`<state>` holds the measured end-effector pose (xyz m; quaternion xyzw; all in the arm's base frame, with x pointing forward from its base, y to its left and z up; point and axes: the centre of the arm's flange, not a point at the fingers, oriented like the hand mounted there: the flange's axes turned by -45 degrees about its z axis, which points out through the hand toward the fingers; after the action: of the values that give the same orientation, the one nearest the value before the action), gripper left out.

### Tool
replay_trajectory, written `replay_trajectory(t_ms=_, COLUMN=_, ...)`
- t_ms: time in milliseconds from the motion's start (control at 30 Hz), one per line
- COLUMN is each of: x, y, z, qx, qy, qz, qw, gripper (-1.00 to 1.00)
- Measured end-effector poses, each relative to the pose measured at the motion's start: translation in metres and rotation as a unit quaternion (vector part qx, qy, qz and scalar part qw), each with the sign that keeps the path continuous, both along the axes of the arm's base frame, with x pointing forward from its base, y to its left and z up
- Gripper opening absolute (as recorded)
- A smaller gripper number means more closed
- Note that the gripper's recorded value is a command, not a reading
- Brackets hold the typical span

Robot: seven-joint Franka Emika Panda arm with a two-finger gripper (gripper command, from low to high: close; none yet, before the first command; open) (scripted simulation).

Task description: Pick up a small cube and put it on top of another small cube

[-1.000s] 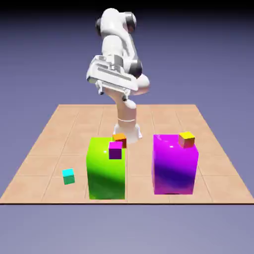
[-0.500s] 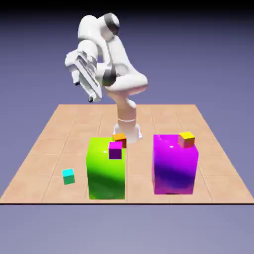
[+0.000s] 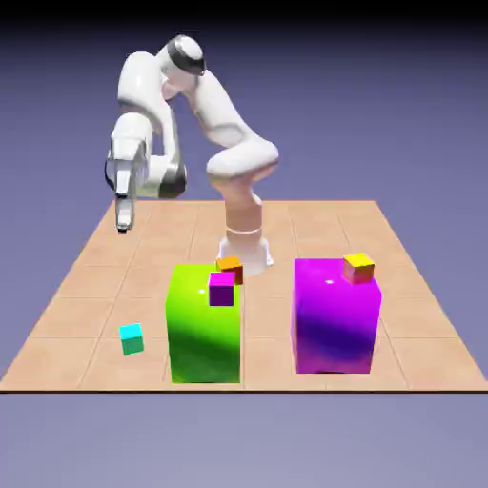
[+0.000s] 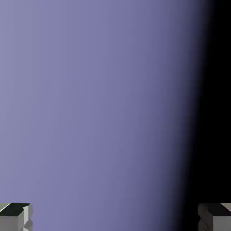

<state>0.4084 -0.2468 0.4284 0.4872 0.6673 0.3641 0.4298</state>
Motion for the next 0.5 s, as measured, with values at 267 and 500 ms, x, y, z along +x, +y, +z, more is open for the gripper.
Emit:
replay_trajectory(t_ms=267, x=-0.008, y=-0.029, z=-0.069, qx=-0.164, qy=0.009, qz=0.082, qw=0.983, gripper=0.0)
replay_trajectory(t_ms=500, x=-0.025, y=-0.046, z=-0.137, qx=-0.302, qy=0.025, qz=0.172, qw=0.937, gripper=0.0)
